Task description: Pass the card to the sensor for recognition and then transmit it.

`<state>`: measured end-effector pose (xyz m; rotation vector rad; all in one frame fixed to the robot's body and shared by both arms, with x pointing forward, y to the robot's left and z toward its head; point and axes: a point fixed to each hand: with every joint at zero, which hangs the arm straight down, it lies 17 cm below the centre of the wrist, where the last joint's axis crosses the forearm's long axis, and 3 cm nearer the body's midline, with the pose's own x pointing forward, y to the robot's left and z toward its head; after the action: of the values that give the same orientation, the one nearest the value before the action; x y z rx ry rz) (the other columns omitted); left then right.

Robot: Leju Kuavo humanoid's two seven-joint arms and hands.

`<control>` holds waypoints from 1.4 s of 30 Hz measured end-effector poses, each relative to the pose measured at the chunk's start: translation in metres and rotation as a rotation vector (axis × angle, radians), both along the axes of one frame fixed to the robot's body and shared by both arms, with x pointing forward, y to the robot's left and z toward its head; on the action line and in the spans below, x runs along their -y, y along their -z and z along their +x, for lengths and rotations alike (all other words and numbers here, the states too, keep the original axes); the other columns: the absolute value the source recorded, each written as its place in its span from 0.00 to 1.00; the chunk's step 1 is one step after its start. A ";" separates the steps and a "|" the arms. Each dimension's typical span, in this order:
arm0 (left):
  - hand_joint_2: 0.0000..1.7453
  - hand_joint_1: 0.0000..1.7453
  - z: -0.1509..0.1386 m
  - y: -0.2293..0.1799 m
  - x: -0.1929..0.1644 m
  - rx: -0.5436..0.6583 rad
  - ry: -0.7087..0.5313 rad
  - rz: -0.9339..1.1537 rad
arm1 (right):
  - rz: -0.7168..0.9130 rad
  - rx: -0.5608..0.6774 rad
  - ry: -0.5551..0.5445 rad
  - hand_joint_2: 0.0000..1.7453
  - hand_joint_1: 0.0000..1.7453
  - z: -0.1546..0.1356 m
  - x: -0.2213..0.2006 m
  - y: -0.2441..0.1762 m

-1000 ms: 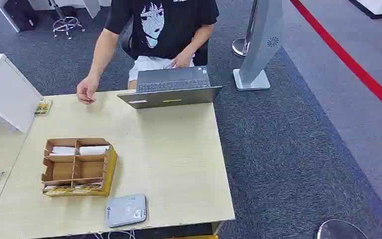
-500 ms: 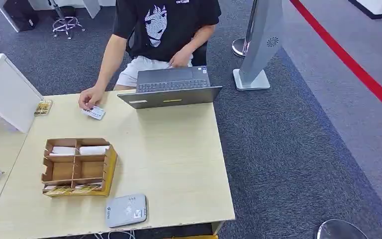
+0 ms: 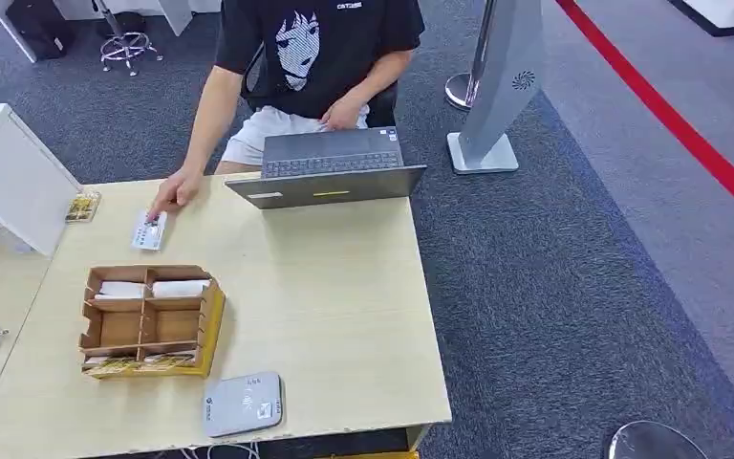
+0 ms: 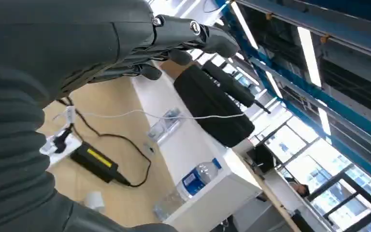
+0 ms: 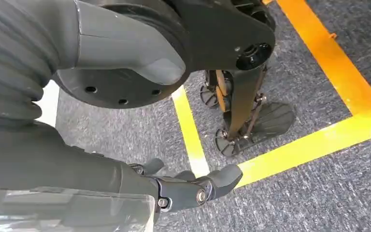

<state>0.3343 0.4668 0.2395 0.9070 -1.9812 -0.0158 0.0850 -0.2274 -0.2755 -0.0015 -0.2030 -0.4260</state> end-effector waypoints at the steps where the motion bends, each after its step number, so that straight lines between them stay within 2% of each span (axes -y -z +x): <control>1: 1.00 0.00 0.007 -0.004 0.003 -0.006 0.004 0.027 | -0.001 0.000 -0.005 1.00 0.00 0.000 0.000 0.000; 14: 1.00 0.00 0.100 -0.022 0.040 -0.138 0.054 0.326 | 0.005 0.001 -0.056 1.00 0.00 0.002 -0.001 0.000; 22: 1.00 0.00 0.148 -0.033 0.049 -0.219 0.026 0.547 | 0.002 0.003 -0.062 1.00 0.00 0.002 0.002 0.000; 27: 1.00 0.00 0.173 -0.040 0.048 -0.266 -0.012 0.703 | -0.002 0.008 -0.059 1.00 0.00 0.004 0.005 0.000; 38: 1.00 0.00 0.212 -0.055 0.017 -0.386 -0.170 1.057 | -0.006 0.055 -0.036 1.00 0.00 0.014 0.011 -0.002; 39: 1.00 0.10 0.213 -0.059 0.014 -0.391 -0.191 1.089 | -0.007 0.058 -0.035 1.00 0.00 0.015 0.011 -0.003; 40: 1.00 1.00 0.216 -0.062 0.011 -0.398 -0.209 1.115 | -0.007 0.061 -0.033 1.00 0.00 0.015 0.012 -0.003; 42: 1.00 1.00 0.223 -0.065 0.004 -0.422 -0.242 1.173 | -0.005 0.068 -0.028 1.00 0.00 0.018 0.012 -0.003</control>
<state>0.5573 0.4633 0.3043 1.6754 -1.3405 -1.2215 0.1025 -0.2390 -0.2723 0.0109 -0.2710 -0.3983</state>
